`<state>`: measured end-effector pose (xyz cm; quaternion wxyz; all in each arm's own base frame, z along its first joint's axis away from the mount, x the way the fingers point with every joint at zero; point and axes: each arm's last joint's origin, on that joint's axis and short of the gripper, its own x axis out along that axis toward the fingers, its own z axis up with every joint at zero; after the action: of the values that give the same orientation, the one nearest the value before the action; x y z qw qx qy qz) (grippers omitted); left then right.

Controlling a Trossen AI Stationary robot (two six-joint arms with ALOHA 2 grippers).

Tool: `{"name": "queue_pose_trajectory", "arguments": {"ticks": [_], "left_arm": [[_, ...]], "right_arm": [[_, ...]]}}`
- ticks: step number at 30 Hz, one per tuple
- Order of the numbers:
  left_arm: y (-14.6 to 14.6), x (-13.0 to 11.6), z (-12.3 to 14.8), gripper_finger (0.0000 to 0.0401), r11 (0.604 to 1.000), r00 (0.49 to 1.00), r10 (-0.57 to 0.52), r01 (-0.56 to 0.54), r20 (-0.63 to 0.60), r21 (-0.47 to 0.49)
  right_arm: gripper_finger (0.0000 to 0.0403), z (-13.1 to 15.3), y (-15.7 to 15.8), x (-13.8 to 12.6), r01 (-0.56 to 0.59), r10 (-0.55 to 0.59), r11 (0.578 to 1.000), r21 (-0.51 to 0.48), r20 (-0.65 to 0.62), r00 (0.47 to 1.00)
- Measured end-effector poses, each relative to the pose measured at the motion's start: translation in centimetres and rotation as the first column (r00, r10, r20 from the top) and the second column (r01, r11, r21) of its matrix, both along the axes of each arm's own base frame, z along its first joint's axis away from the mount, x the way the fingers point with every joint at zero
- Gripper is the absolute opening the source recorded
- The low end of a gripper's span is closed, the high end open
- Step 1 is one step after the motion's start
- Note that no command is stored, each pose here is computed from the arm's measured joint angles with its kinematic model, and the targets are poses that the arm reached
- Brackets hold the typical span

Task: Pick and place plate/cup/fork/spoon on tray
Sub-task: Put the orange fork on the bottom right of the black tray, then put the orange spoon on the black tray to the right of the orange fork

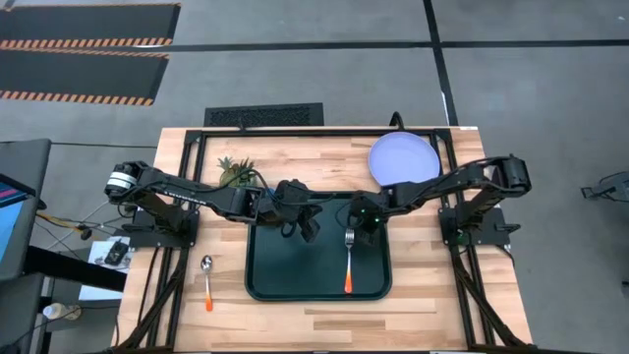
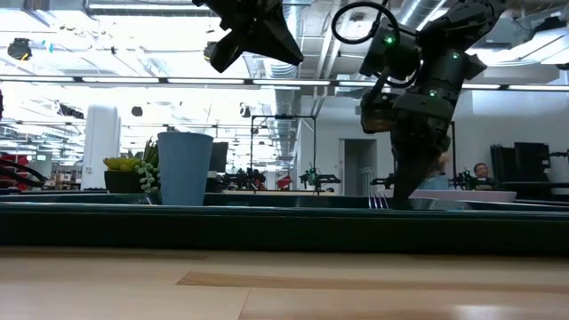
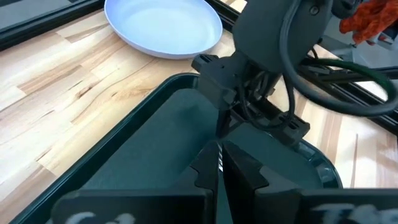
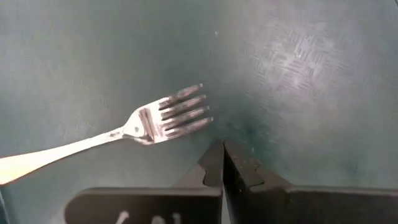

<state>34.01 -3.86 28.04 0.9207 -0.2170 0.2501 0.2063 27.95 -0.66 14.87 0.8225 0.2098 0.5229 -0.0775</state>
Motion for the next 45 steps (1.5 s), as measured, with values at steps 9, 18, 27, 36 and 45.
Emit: {"name": "queue_pose_trajectory", "arguments": {"ticks": [9, 18, 27, 36, 45], "left_arm": [[0.0, 0.0, 0.0, 0.0006, 1.0, 1.0, 0.005, -0.005, -0.006, 0.01], [0.1, 0.0, 0.0, 0.0006, 1.0, 1.0, 0.006, -0.006, -0.008, 0.014], [-0.1, -0.4, -0.4, 0.0006, 0.999, 0.997, -0.042, 0.041, -0.066, -0.016], [-3.8, -7.6, -0.7, 0.0018, 0.98, 0.883, -0.017, -0.078, -0.468, -0.182], [-9.6, -12.3, -3.0, 0.0157, 0.811, 0.779, 0.187, -0.466, -0.598, -0.353]], "right_arm": [[0.0021, -1.2, 0.0, 0.6, -0.008, 0.008, 1.0, 0.019, -0.004, 1.0], [0.0018, -0.4, 0.0, 1.5, -0.011, 0.01, 1.0, 0.023, 0.026, 1.0], [0.0024, 0.0, -0.3, 1.2, -0.002, 0.002, 1.0, 0.023, 0.008, 1.0], [0.0021, 5.0, -1.7, -2.4, 0.048, -0.048, 0.999, 0.01, 0.035, 0.998], [0.0028, 9.0, -2.2, -5.4, 0.124, -0.12, 0.992, -0.022, 0.145, 0.982]]}}
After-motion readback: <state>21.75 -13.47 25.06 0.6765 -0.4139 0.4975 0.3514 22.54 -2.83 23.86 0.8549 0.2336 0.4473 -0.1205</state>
